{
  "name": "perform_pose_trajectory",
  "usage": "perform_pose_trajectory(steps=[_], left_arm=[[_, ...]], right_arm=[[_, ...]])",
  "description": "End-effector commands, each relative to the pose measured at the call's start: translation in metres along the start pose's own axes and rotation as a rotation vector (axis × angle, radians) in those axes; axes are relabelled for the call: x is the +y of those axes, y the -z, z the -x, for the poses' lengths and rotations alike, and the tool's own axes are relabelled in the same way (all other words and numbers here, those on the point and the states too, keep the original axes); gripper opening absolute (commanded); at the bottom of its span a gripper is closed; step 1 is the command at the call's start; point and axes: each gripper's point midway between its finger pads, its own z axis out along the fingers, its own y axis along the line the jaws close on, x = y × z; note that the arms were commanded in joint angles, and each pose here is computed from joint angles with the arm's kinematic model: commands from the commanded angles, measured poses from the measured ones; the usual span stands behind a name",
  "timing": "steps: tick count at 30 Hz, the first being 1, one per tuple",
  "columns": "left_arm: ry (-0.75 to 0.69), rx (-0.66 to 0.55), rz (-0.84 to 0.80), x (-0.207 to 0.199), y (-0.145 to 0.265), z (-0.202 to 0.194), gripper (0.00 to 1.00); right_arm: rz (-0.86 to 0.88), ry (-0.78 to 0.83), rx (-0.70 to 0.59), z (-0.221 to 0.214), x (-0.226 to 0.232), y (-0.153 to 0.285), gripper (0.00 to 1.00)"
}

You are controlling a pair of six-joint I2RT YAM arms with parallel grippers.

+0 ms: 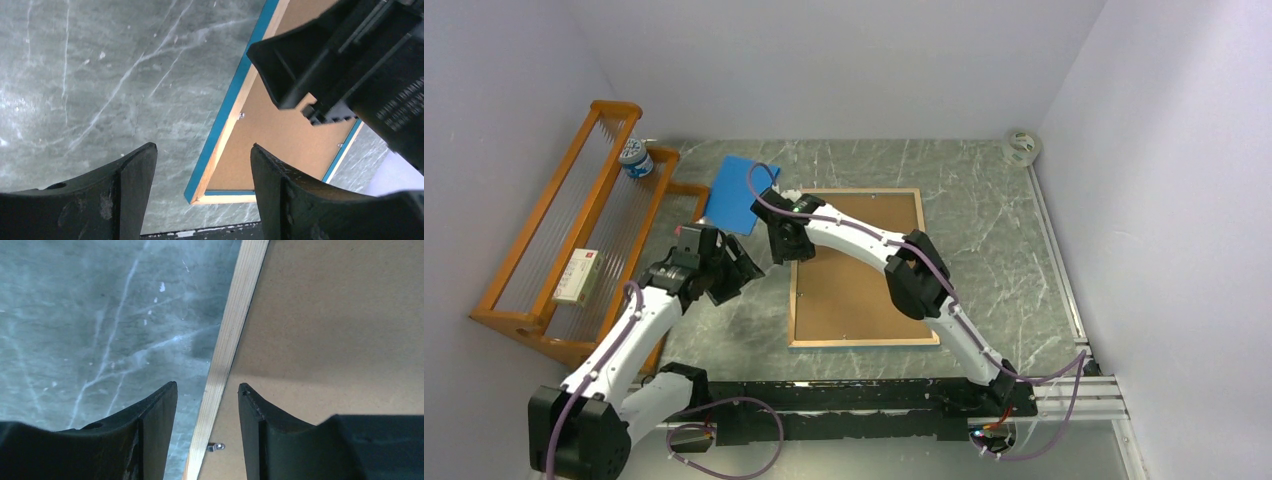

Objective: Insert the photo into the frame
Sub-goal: Install the photo frame at the center of the board, then turn over the photo frame at the center of the board.

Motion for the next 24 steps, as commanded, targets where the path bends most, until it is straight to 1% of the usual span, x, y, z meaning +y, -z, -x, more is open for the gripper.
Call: perform_pose_trajectory(steps=[1, 5, 10, 15, 18, 19, 21, 24], left_arm=[[0.072, -0.004, 0.007, 0.007, 0.007, -0.007, 0.74], [0.071, 0.001, -0.006, 0.008, 0.008, -0.011, 0.74], [0.072, 0.010, -0.019, 0.007, 0.005, -0.014, 0.74], [0.063, 0.021, -0.024, 0.006, 0.002, -0.015, 0.74], [0.049, 0.034, -0.049, 0.003, -0.001, -0.016, 0.75], [0.044, 0.043, -0.066, -0.001, -0.002, -0.018, 0.75], [0.019, 0.050, -0.134, -0.011, -0.004, -0.018, 0.76], [-0.006, 0.071, -0.214, -0.023, -0.008, -0.022, 0.76]], right_arm=[[-0.029, 0.018, 0.020, -0.002, 0.000, 0.003, 0.51], [-0.071, 0.027, 0.043, -0.011, -0.004, -0.008, 0.45], [-0.112, 0.034, 0.056, -0.018, -0.013, -0.015, 0.43], [-0.128, 0.038, 0.082, -0.026, -0.016, -0.019, 0.33], [-0.148, 0.033, 0.097, -0.029, -0.020, -0.017, 0.28], [-0.149, 0.030, 0.106, -0.031, -0.021, -0.016, 0.26], [-0.148, 0.016, 0.108, -0.030, -0.021, -0.012, 0.19], [-0.108, -0.006, 0.096, -0.023, -0.016, -0.001, 0.13]])
